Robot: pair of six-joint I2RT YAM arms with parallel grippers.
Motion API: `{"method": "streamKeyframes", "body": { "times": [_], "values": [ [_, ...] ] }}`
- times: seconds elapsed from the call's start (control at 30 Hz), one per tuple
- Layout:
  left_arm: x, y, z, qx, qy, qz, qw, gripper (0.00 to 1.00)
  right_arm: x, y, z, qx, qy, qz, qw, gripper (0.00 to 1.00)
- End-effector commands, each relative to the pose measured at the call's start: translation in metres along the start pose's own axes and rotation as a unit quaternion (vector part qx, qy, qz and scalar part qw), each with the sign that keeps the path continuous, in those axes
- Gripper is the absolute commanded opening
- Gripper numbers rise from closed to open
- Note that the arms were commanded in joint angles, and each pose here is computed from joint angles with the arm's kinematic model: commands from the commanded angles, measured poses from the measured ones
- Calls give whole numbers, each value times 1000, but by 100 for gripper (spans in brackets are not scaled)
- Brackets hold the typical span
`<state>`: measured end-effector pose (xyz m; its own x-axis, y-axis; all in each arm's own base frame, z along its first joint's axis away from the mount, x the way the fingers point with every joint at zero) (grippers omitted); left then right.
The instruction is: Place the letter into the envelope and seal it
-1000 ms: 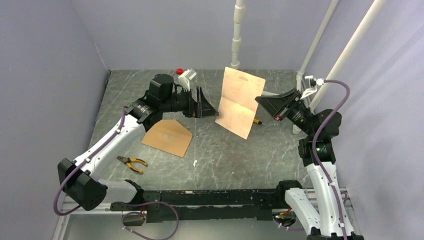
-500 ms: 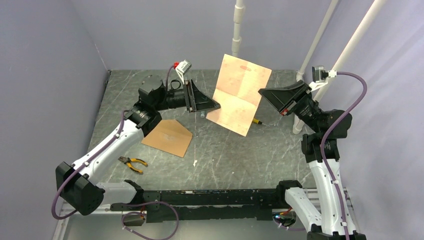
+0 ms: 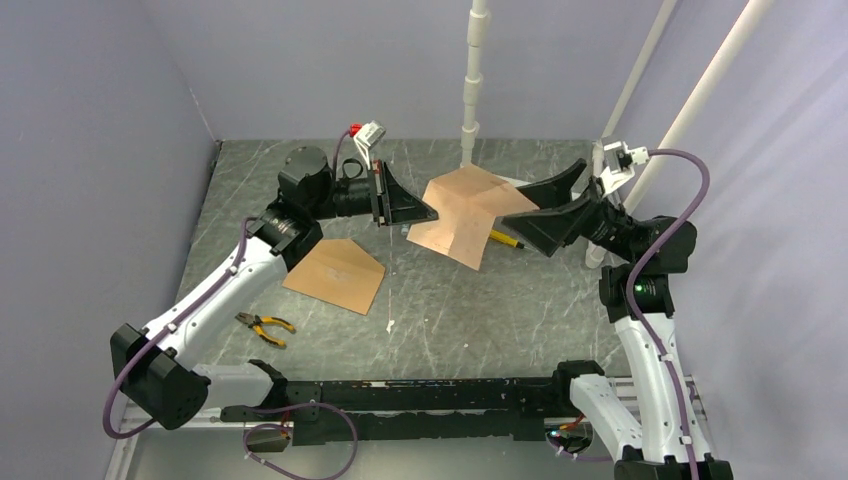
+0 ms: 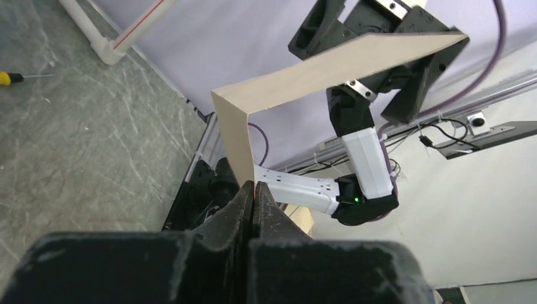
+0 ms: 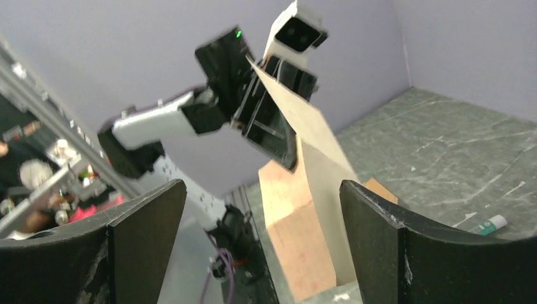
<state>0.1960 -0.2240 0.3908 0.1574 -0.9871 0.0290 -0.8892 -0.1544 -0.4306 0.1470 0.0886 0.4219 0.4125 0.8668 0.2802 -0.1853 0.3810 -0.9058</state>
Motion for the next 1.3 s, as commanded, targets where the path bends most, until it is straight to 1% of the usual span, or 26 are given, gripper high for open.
{"method": "streamKeyframes", "body": {
  "times": [0.0, 0.03, 0.1, 0.2, 0.33, 0.37, 0.47, 0.5, 0.57, 0.7, 0.87, 1.03, 1.17, 1.2, 1.27],
  "values": [
    [0, -8, -10, 57, -11, -5, 998, 2, -7, 5, 13, -112, -91, 68, 987, 97],
    [1, -10, -10, 62, -12, -5, 998, 2, -8, 8, 16, -109, -102, 85, 985, 97],
    [2, -11, -7, 63, -27, -1, 998, 2, -10, 9, 23, -123, -114, 100, 981, 97],
    [3, -14, -2, 78, -48, 1, 996, 2, -13, 8, 35, -140, -122, 99, 978, 96],
    [7, -18, 8, 96, -60, 4, 994, 2, -12, 5, 39, -123, -99, 81, 984, 95],
    [9, -18, 11, 99, -62, 8, 993, 2, -12, 5, 38, -121, -88, 74, 986, 94],
    [9, -14, 17, 108, -54, 43, 992, 2, -9, 1, 28, -114, 3, 43, 993, 94],
    [8, -12, 19, 115, -46, 58, 991, 2, -9, 3, 22, -104, 26, 45, 993, 94],
    [6, -7, 21, 124, -37, 86, 988, 3, -8, 11, 10, -101, 45, 64, 992, 95],
    [-2, 5, 26, 151, -7, 144, 978, 2, -9, 34, -7, -126, -16, 114, 985, 97],
    [-10, 16, 29, 156, 16, 176, 972, 2, 1, 60, -13, -154, -93, 153, 972, 97],
    [-14, 24, 23, 143, 65, 205, 966, 2, 20, 84, -14, -142, -147, 207, 957, 96],
    [-18, 29, 21, 134, 77, 212, 965, 2, 24, 97, -17, -136, -165, 234, 948, 90],
    [-20, 30, 21, 134, 79, 214, 964, 2, 23, 98, -17, -135, -171, 235, 947, 86],
    [-22, 32, 21, 135, 75, 212, 965, 2, 22, 98, -14, -134, -188, 234, 944, 74]
  ]
}}
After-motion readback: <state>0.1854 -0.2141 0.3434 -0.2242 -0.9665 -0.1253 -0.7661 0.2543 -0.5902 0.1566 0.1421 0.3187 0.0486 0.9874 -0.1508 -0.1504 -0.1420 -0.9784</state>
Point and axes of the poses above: each gripper's point midway between its finger pads, its own x axis out along the fingers, its own z axis along the line the jaws close on, y = z × x, the point moved 10 cm from there along -x, back along the fingers, and after that the axes turned 10 degrees about -x, right-handed, at the moved point
